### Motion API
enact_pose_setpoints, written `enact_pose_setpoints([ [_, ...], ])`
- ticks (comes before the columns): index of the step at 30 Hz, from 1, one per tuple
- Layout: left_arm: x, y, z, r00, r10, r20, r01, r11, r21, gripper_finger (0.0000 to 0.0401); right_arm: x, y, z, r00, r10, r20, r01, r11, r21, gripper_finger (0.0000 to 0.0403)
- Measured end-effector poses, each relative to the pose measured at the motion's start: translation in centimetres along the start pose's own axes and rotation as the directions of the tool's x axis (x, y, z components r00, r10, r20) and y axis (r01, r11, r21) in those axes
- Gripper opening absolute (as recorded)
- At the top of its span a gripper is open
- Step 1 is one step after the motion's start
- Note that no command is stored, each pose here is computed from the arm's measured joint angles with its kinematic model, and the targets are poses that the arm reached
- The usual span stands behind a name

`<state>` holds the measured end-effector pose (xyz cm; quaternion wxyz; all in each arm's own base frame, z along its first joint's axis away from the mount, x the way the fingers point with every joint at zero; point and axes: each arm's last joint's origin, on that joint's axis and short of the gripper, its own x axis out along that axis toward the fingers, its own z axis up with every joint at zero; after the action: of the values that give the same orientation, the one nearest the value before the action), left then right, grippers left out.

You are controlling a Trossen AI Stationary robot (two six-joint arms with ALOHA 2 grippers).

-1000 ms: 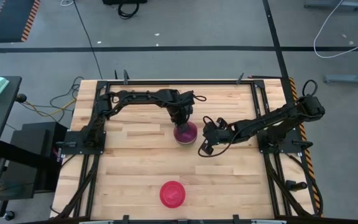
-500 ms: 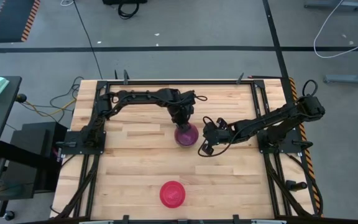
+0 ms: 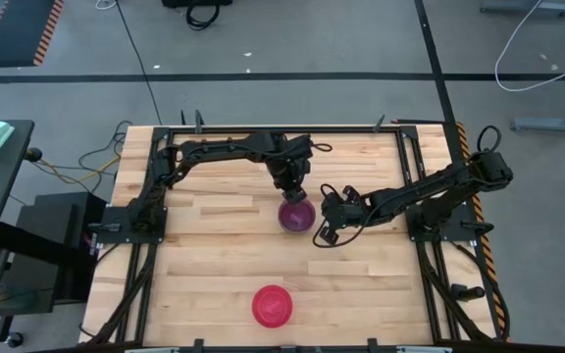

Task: Nest bowls inside each other
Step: Stack the red bowl on top of the violet bowl

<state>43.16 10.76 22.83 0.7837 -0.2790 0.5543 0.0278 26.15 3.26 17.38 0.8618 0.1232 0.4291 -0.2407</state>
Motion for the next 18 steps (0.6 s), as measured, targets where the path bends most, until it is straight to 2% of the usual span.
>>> enact_pose_setpoints([
  [6, -0.4, 0.8, 0.0, 1.000, 0.015, -0.015, -0.015, 1.000, -0.006, 0.0156, 0.0, 0.0, 0.0, 1.000, 0.002, -0.004, -0.002, 1.000, 0.000, 0.0004],
  [10, -1.9, 1.8, -0.5, 0.998, 0.035, -0.054, -0.038, 0.998, -0.049, 0.0150, 0.0, 0.1, -0.1, 1.000, 0.024, -0.019, -0.024, 1.000, 0.000, 0.0004],
  [15, -3.8, 1.7, -2.0, 0.979, 0.152, -0.135, -0.161, 0.985, -0.060, 0.0145, -0.5, 1.0, -0.6, 0.998, 0.059, -0.026, -0.060, 0.998, -0.016, 0.0004],
  [18, -4.4, 0.3, -3.1, 0.962, 0.214, -0.172, -0.221, 0.975, -0.024, 0.0146, -1.2, 2.1, -0.6, 0.995, 0.098, -0.014, -0.098, 0.995, -0.026, 0.0005],
])
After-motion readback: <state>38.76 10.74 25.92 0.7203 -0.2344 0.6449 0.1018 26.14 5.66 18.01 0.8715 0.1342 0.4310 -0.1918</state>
